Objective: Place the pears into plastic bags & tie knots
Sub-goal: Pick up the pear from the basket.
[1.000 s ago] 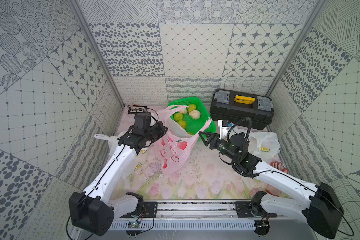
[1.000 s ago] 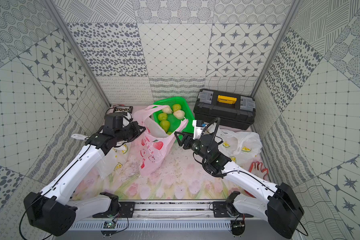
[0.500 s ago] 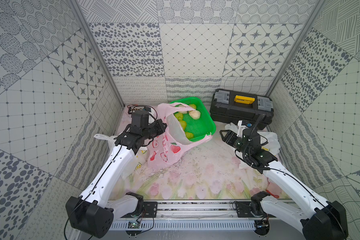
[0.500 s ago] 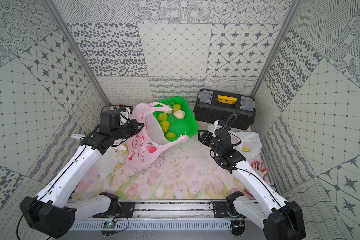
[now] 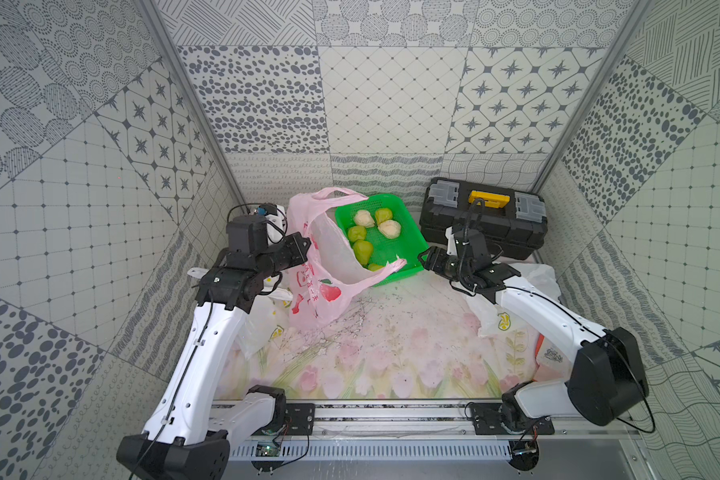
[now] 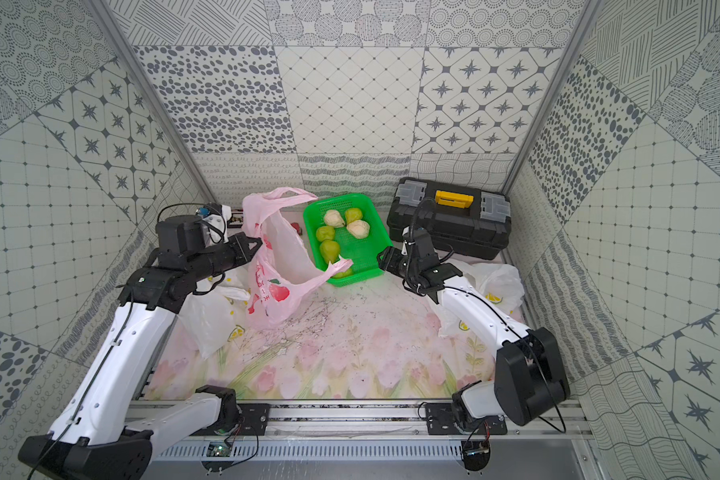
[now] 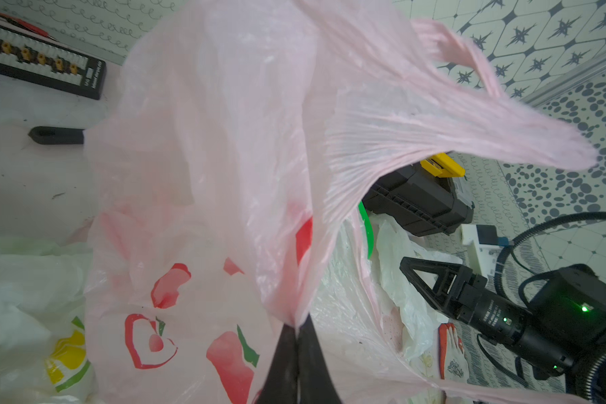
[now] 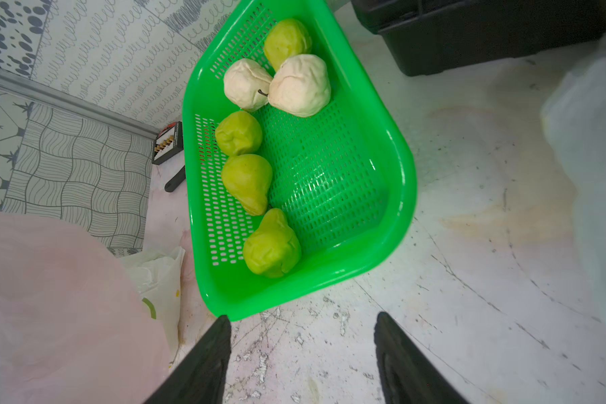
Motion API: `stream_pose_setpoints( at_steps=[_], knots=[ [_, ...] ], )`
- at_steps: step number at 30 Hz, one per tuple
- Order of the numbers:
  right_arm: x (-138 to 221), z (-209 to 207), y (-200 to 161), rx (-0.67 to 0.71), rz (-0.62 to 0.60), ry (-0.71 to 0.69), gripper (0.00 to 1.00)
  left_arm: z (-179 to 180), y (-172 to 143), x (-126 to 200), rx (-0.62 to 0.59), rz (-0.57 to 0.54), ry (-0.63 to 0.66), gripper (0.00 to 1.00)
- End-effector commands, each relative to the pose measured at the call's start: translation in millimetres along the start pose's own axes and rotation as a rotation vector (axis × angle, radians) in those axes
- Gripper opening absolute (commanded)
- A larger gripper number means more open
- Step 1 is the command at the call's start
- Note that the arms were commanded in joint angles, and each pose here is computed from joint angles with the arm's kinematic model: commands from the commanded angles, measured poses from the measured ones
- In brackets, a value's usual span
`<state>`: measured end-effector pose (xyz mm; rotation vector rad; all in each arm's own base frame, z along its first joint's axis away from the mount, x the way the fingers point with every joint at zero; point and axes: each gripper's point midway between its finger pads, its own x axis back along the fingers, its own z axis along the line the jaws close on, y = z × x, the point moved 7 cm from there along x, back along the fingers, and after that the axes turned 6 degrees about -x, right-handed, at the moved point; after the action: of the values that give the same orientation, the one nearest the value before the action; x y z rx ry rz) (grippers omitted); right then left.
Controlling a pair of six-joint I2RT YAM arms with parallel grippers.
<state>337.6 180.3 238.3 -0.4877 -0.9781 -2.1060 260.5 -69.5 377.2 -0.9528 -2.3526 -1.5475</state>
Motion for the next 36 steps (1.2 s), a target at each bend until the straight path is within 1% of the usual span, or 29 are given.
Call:
stream_pose_setpoints(
  at_steps=[1,6,8,11,14,17,23,28,32,36],
  knots=[
    [-20,25,4,0.105,0.037,0.013,0.68,9,0,15,-0.069,0.005,0.085,0.0],
    [-66,52,-5,0.255,0.097,-0.059,0.71,11,-2,11,-0.062,0.01,0.082,0.0],
    [-87,60,-9,0.288,0.116,-0.074,0.73,13,-3,9,-0.067,0.01,0.092,0.0],
    [-119,66,-12,0.293,0.14,-0.074,0.75,15,-5,5,-0.065,0.02,0.092,0.0],
    [-148,76,-14,0.311,0.157,-0.054,0.79,15,-6,0,-0.054,0.029,0.074,0.0],
    [-173,82,-14,0.323,0.156,-0.065,0.83,15,-9,-4,-0.037,0.041,0.056,0.0],
    [-214,81,-11,0.307,0.149,-0.113,0.85,16,-16,-13,0.012,0.066,0.015,0.0],
    [-239,76,-16,0.279,0.172,-0.131,0.82,15,-19,-15,0.038,0.079,-0.007,0.0],
    [-248,70,-19,0.274,0.189,-0.148,0.79,16,-22,-16,0.05,0.087,-0.013,0.0],
    [-243,75,-10,0.271,0.186,-0.111,0.67,16,-24,-17,0.059,0.092,-0.017,0.0]
  ],
)
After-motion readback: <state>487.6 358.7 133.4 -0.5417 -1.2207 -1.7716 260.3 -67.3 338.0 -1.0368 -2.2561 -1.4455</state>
